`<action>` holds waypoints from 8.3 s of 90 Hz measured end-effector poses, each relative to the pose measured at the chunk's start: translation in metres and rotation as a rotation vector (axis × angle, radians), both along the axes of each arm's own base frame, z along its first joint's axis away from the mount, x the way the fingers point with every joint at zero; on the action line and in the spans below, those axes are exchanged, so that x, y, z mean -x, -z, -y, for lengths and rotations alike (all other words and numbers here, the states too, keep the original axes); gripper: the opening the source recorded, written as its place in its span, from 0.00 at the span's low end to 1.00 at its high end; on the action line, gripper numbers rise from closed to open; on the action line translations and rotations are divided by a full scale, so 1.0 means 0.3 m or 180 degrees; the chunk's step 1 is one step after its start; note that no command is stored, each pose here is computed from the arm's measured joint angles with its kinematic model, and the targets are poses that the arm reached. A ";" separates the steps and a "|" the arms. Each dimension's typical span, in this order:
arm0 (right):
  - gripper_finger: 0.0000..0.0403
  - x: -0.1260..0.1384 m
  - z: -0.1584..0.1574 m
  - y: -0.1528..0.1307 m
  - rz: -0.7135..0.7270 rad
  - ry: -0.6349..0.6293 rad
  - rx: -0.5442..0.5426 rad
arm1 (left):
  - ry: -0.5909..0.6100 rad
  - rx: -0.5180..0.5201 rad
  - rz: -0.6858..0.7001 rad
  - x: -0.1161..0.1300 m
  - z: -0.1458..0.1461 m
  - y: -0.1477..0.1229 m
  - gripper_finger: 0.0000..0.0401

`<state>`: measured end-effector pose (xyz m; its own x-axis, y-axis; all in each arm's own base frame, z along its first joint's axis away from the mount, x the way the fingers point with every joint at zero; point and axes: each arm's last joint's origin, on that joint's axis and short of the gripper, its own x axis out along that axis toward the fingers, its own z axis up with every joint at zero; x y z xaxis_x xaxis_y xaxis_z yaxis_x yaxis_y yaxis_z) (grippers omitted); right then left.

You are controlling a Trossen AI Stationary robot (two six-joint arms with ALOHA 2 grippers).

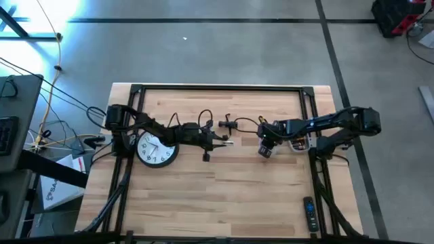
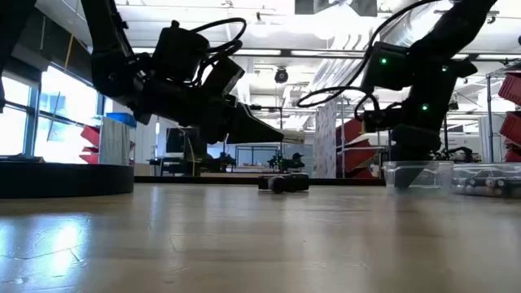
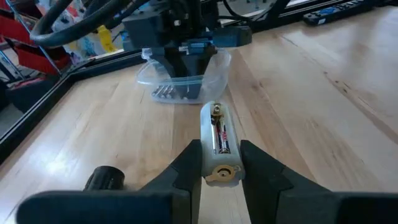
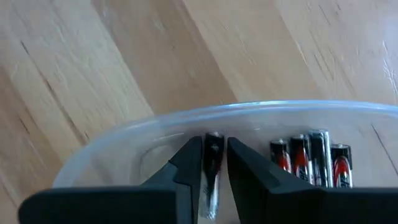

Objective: Insert battery
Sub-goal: Insert the silver battery into the white battery case

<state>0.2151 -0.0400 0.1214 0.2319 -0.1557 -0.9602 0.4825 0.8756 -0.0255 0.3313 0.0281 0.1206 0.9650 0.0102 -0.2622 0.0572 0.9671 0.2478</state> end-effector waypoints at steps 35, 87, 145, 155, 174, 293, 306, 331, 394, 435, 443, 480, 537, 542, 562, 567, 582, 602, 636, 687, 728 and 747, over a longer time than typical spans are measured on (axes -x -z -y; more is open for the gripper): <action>0.02 -0.004 0.007 0.005 0.0033 0.0031 0.0005 | -0.0012 0.0049 -0.0007 0.000 0.000 0.001 0.16; 0.00 0.072 -0.014 -0.185 0.0735 0.0144 0.0463 | 0.0002 0.0148 0.0189 0.023 0.004 -0.001 0.16; 0.00 -0.222 -0.165 -0.295 0.3541 -0.1218 0.1088 | 0.0128 0.0432 0.0431 0.019 0.008 -0.026 0.16; 0.00 -0.258 -0.178 -0.275 0.3849 -0.1388 0.1145 | 0.0154 0.0536 0.0570 0.017 0.009 -0.041 0.16; 0.00 -0.284 -0.183 -0.252 0.4083 -0.1568 0.1264 | 0.0415 0.0703 0.0977 0.018 0.017 -0.086 0.16; 0.00 -0.245 -0.242 -0.330 0.4126 -0.1684 0.1785 | 0.0737 0.0916 0.1469 0.029 0.012 -0.142 0.16; 0.00 -0.246 -0.242 -0.328 0.4109 -0.1687 0.1777 | 0.0739 0.0914 0.1476 0.029 0.012 -0.143 0.16; 0.00 -0.247 -0.241 -0.315 0.4001 -0.1639 0.1691 | 0.0693 0.0965 0.1462 0.031 -0.007 -0.141 0.16; 0.00 -0.230 -0.231 -0.324 0.3833 -0.1274 0.1604 | 0.0656 0.0902 0.1272 0.032 -0.042 -0.121 0.16; 0.00 -0.222 -0.230 -0.315 0.3698 -0.1162 0.1365 | 0.0655 0.0894 0.1277 0.032 -0.043 -0.121 0.16; 0.00 -0.222 -0.230 -0.314 0.3701 -0.1149 0.1347 | 0.0651 0.0892 0.1274 0.032 -0.043 -0.121 0.16; 0.00 -0.221 -0.229 -0.303 0.3636 -0.1127 0.1198 | 0.0650 0.0871 0.1234 0.031 -0.043 -0.116 0.16; 0.00 -0.195 -0.229 -0.334 0.3627 -0.1228 0.1102 | 0.0691 0.0894 0.1284 0.033 -0.042 -0.122 0.16; 0.00 -0.195 -0.229 -0.334 0.3634 -0.1198 0.1074 | 0.0706 0.0893 0.1292 0.033 -0.042 -0.124 0.16; 0.10 -0.194 -0.227 -0.333 0.3625 -0.1075 0.1055 | 0.0707 0.0901 0.1290 0.033 -0.042 -0.123 0.16; 0.13 -0.194 -0.226 -0.333 0.3621 -0.1056 0.1067 | 0.0707 0.0902 0.1289 0.033 -0.042 -0.123 0.16; 0.18 -0.193 -0.222 -0.332 0.3588 -0.0927 0.1146 | 0.0717 0.0903 0.1286 0.033 -0.041 -0.123 0.16; 0.18 -0.193 -0.222 -0.333 0.3584 -0.0933 0.1163 | 0.0717 0.0904 0.1286 0.033 -0.041 -0.123 0.16; 0.18 -0.193 -0.257 -0.286 0.3346 -0.1228 0.0689 | 0.0372 0.0913 0.1112 0.087 -0.127 -0.089 0.16; 0.18 -0.464 -0.288 -0.197 0.1583 -0.1954 0.1000 | -0.0950 0.0428 0.0588 0.315 -0.146 -0.082 0.16; 0.29 -0.746 -0.229 -0.145 -0.0153 -0.4051 0.0832 | -0.1407 0.0432 0.0320 0.408 -0.132 -0.067 0.16; 0.41 -0.824 -0.215 -0.147 -0.0321 -0.4681 0.0941 | -0.1425 0.0503 0.0303 0.414 -0.129 -0.060 0.16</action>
